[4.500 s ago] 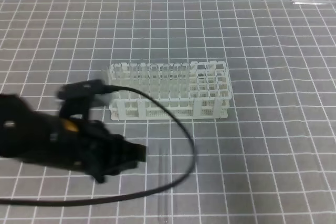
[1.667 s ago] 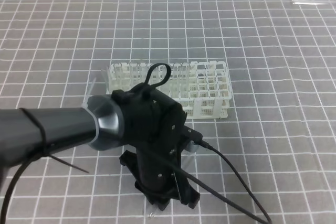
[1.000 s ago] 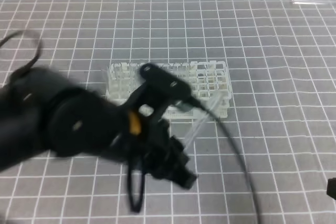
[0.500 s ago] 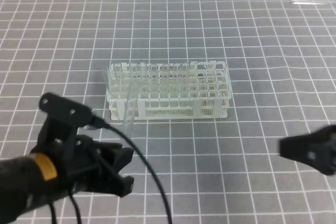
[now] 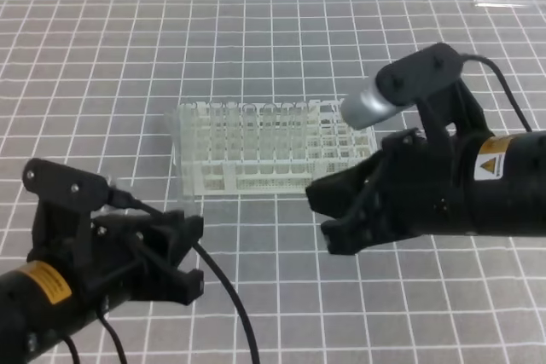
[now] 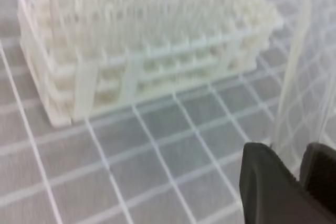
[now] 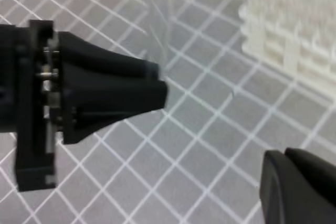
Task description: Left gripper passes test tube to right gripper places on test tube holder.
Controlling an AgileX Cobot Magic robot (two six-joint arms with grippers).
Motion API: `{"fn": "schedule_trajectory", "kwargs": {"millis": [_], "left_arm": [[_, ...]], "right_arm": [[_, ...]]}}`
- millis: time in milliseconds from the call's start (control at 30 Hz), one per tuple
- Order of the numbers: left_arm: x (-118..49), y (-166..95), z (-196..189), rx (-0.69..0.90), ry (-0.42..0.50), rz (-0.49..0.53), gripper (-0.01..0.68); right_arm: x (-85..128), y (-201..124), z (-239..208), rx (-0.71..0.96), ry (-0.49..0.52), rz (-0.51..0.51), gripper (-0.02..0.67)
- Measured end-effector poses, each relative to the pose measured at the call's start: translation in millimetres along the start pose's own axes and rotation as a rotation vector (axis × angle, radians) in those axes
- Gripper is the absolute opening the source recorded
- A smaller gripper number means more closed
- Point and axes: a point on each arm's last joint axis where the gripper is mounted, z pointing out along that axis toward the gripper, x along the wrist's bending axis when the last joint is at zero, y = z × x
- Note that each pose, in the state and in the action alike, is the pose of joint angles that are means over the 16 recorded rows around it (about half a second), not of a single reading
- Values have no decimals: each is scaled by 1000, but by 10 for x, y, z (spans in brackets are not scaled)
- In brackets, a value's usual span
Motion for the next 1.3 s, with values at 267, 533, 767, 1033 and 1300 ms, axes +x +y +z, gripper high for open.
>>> {"fn": "schedule_trajectory", "kwargs": {"millis": [267,533,767,1033,1300], "left_arm": [[-1,67,2,-74,1,44,37],[-29,93,3,-106,-15,116,54],[-96,98,-1,-124,-50,184,60],[-172,92,-7,-135,-87,228,65],[-195,116,-16,-180,-103,211,48]], "right_arm": [[207,-64,13,-244,-2,-167,-13],[269,-329,-24,-527,-8,-258,-13],[275,-473,-37,-655,-13,-281,-9],[288,-455,-45,-687,-8,-264,89],[345,-312,-23,-719,6,-234,285]]}}
